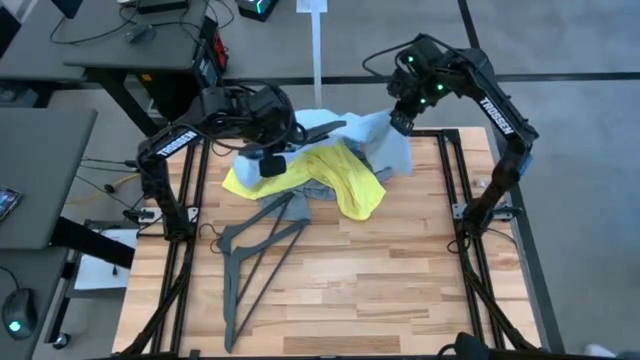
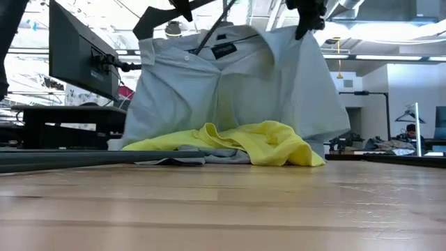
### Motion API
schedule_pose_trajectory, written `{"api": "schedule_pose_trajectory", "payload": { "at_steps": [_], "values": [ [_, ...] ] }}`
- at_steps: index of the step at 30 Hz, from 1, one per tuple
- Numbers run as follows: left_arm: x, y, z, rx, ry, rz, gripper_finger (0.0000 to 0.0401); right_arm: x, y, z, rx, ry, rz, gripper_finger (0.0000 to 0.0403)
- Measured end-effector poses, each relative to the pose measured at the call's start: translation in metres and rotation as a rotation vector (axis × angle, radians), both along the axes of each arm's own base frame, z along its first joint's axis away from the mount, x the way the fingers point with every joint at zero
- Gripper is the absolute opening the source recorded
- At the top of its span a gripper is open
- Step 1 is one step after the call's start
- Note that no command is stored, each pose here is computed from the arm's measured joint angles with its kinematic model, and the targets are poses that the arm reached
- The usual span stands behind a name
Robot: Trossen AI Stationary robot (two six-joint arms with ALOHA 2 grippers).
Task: Hang clothes
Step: Remove the black hanger from the blue shirt, then hang the black hanger back on the clothes rack
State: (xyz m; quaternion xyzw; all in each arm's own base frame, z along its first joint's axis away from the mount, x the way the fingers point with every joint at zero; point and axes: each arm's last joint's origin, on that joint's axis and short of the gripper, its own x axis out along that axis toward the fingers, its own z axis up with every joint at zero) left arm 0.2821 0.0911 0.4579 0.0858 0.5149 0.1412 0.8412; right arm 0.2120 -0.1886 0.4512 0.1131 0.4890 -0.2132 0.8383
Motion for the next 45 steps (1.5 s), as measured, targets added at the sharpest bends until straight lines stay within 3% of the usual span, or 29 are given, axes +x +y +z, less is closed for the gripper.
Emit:
{"api": "schedule_pose_trajectory", "payload": {
  "at_steps": [3, 7, 10, 15, 20, 27, 31, 39, 42, 45],
  "values": [
    [0.001, 0.002, 0.005, 0.046, -0.055, 0.026, 0.0023, 0.005, 0.002, 0.0, 0.038, -0.05, 0.053, 0.0],
    [0.006, 0.004, 0.028, 0.115, -0.258, 0.04, 0.0023, 0.033, 0.014, -0.003, 0.102, -0.15, 0.194, 0.0],
    [0.003, 0.003, 0.046, 0.145, -0.41, 0.059, 0.0023, 0.056, 0.02, -0.017, 0.134, -0.115, 0.262, 0.0],
    [-0.007, -0.002, 0.06, 0.161, -0.506, 0.064, 0.0023, 0.082, 0.016, -0.047, 0.227, -0.004, 0.289, 0.0],
    [-0.021, -0.008, 0.064, 0.139, -0.503, 0.081, 0.0023, 0.084, 0.006, -0.053, 0.236, 0.001, 0.265, 0.0009],
    [-0.035, -0.003, 0.064, 0.124, -0.464, 0.125, 0.0023, 0.043, 0.0, -0.019, 0.144, -0.112, 0.183, 0.0037],
    [-0.038, 0.007, 0.061, 0.086, -0.452, 0.111, 0.0023, 0.033, -0.007, -0.004, 0.059, -0.201, 0.154, 0.004],
    [-0.048, 0.022, 0.056, 0.09, -0.372, 0.112, 0.0023, 0.051, -0.012, 0.003, 0.025, -0.352, 0.087, 0.0054],
    [-0.053, 0.027, 0.049, 0.055, -0.298, 0.107, 0.0023, 0.061, -0.023, -0.001, 0.0, -0.389, 0.079, 0.0086],
    [-0.054, 0.035, 0.036, -0.053, -0.252, 0.077, 0.0023, 0.067, -0.035, 0.002, -0.035, -0.468, 0.039, 0.0135]
  ]
}}
